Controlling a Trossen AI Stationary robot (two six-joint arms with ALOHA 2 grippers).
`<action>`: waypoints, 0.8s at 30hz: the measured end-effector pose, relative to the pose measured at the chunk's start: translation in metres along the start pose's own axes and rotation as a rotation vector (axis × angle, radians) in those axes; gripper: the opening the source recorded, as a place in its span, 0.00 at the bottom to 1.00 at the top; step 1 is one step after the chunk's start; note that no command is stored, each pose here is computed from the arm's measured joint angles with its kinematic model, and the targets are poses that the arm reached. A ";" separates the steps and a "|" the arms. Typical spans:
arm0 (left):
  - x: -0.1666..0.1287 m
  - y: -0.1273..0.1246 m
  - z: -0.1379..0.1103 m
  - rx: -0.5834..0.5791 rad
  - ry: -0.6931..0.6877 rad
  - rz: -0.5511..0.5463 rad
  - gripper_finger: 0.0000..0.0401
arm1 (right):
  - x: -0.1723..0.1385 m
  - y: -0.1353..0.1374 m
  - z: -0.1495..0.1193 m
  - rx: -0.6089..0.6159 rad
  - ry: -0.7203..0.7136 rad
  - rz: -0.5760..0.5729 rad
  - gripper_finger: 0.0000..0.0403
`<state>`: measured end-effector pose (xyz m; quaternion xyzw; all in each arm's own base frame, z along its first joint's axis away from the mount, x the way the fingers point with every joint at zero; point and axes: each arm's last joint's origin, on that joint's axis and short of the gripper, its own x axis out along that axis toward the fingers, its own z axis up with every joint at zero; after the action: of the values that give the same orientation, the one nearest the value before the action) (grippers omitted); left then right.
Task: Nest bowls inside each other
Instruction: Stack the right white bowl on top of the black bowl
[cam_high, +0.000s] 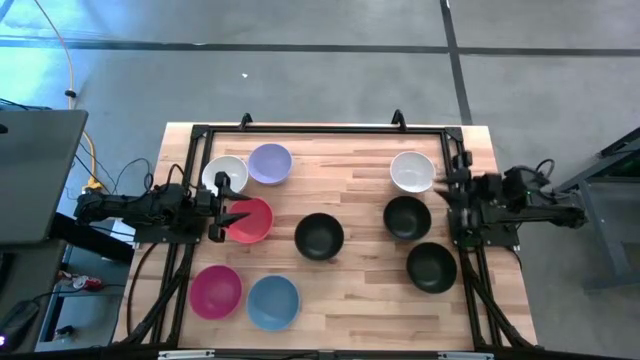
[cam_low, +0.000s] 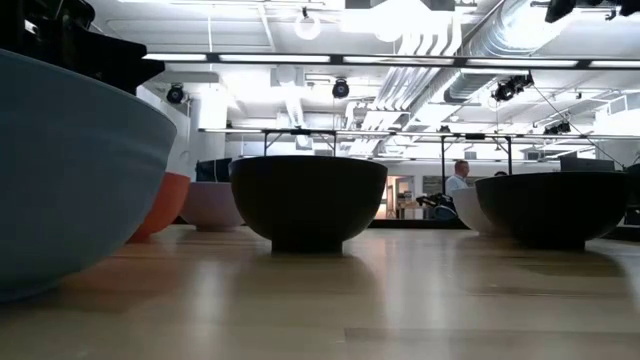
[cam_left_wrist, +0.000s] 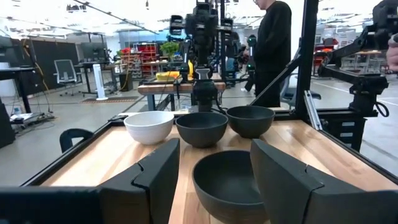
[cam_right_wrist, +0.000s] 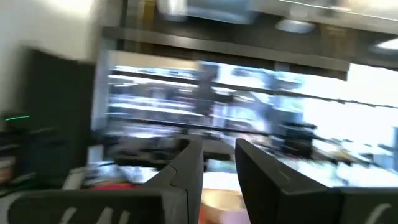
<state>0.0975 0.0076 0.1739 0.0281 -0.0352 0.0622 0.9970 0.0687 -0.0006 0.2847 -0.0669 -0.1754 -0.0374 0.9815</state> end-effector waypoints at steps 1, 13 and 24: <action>0.000 0.000 0.000 0.000 0.000 0.000 0.46 | 0.000 -0.001 0.000 0.027 0.005 -0.031 0.21; 0.000 0.000 0.000 -0.015 0.000 0.000 0.46 | -0.003 -0.007 -0.016 0.022 0.228 -0.282 0.21; 0.000 0.000 0.001 -0.020 -0.007 -0.001 0.46 | 0.004 -0.007 -0.021 0.028 0.310 -0.328 0.21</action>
<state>0.0974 0.0075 0.1746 0.0186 -0.0394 0.0613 0.9972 0.0788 -0.0105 0.2670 -0.0175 -0.0313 -0.2042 0.9783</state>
